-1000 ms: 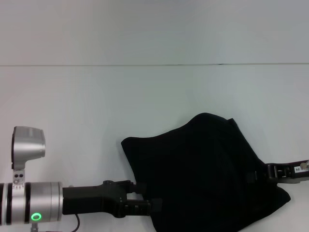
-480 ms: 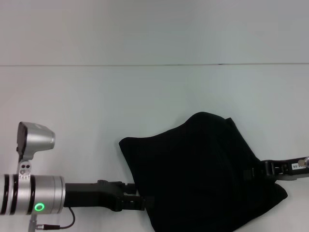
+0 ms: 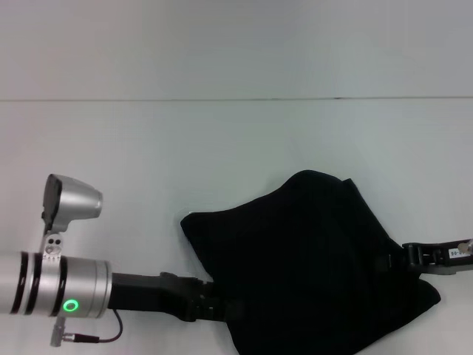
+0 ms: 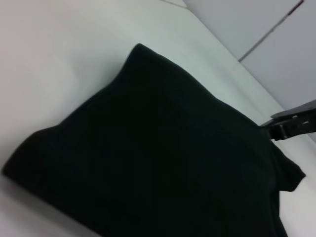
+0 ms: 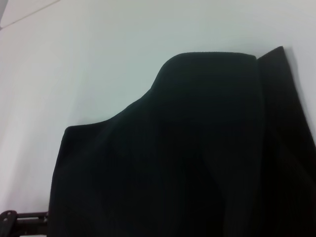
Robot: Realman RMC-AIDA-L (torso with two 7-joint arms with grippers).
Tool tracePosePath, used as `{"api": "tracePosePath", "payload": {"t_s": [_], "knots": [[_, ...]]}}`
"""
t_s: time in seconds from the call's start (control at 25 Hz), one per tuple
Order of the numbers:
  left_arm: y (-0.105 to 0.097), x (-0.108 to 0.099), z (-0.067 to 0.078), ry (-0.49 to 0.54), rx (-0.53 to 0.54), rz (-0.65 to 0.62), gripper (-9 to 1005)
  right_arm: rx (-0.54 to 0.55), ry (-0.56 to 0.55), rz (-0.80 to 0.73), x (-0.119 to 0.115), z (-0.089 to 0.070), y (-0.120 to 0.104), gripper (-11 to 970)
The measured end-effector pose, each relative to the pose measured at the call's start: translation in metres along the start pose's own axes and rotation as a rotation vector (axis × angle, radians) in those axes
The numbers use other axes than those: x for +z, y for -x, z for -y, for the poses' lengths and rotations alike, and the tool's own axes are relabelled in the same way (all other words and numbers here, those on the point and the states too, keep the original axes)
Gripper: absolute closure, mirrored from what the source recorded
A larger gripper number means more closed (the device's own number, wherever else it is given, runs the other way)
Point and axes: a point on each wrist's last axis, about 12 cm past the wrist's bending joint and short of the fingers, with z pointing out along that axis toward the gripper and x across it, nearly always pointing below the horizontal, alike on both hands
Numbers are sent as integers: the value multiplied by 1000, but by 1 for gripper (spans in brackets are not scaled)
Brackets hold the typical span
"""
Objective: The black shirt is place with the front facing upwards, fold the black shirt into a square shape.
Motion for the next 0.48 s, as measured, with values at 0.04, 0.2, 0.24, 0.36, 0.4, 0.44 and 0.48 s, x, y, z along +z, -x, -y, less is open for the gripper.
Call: {"api": "tracePosePath", "payload": {"t_s": [0.04, 0.2, 0.24, 0.36, 0.4, 0.44, 0.48], "knots": [[1, 1, 1, -4, 3, -3, 239, 2, 1, 3, 0, 1, 0, 909], [4, 5, 3, -11, 18, -18, 248, 1, 3, 8, -2, 2, 0, 909], [4, 6, 3, -12, 21, -22, 250, 1, 3, 9, -2, 2, -1, 909], [6, 9, 4, -16, 28, -31, 256, 2, 4, 14, -3, 4, -1, 909], [6, 11, 5, -16, 31, -36, 331, 2, 4, 14, -3, 4, -1, 909], [6, 13, 5, -12, 33, -40, 407, 3, 5, 14, -3, 4, -1, 908], [6, 15, 5, -5, 36, -46, 482, 4, 5, 13, -3, 4, -2, 908]]}}
